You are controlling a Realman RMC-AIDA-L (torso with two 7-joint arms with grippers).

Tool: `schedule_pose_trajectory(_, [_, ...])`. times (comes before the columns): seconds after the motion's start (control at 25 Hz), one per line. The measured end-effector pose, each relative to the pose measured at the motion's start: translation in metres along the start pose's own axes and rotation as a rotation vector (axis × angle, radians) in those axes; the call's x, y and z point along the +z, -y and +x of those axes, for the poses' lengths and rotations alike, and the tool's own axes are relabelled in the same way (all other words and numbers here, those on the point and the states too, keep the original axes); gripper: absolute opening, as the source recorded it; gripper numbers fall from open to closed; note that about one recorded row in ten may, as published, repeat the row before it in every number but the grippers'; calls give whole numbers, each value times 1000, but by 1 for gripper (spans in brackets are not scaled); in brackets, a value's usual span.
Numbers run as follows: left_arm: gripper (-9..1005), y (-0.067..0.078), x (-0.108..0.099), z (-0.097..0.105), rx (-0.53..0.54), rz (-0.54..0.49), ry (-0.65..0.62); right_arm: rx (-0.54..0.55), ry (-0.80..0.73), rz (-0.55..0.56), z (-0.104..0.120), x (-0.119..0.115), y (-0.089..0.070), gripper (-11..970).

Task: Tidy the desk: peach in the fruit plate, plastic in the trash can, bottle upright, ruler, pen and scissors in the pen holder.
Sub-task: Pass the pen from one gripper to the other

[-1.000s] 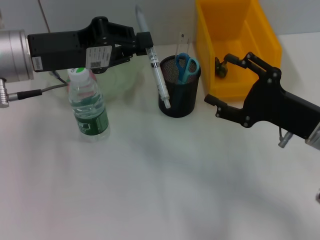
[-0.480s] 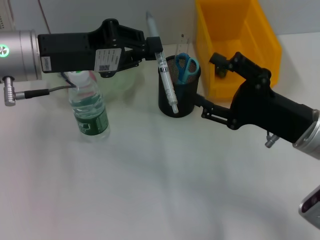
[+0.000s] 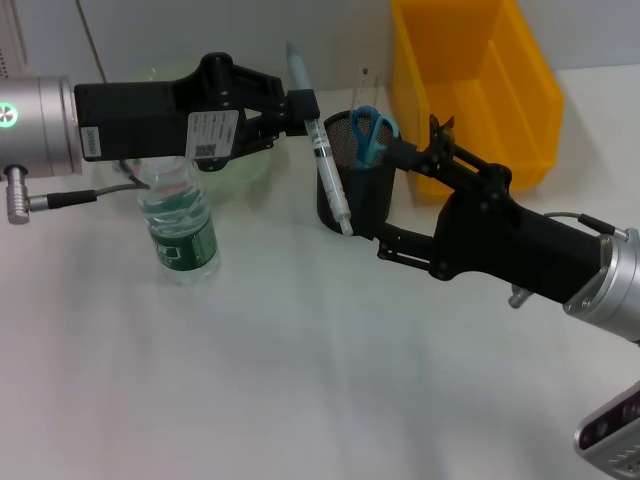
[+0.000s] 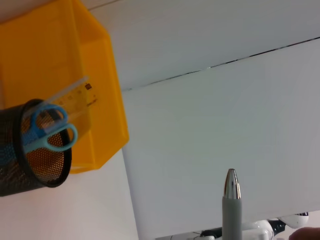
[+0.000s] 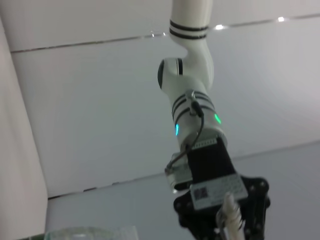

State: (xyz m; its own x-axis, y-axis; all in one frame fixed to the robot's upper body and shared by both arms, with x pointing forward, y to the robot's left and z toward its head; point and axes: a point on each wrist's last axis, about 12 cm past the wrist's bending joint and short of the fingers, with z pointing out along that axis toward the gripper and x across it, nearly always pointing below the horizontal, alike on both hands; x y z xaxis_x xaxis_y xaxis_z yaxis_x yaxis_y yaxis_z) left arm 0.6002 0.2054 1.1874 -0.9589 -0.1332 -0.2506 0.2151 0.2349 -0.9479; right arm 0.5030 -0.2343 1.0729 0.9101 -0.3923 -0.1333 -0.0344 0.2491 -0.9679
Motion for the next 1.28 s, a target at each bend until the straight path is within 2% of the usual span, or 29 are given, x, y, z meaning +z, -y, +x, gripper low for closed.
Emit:
schedule_pose_trajectory(0.48, [172,-4,4,5,-23,-12,-37,-119,41,21,0,6,5,823])
schedule_pose_trajectory(1.28, [178,-4,11,6,-36,-13,-72,-152,92,8,1,16,7,748])
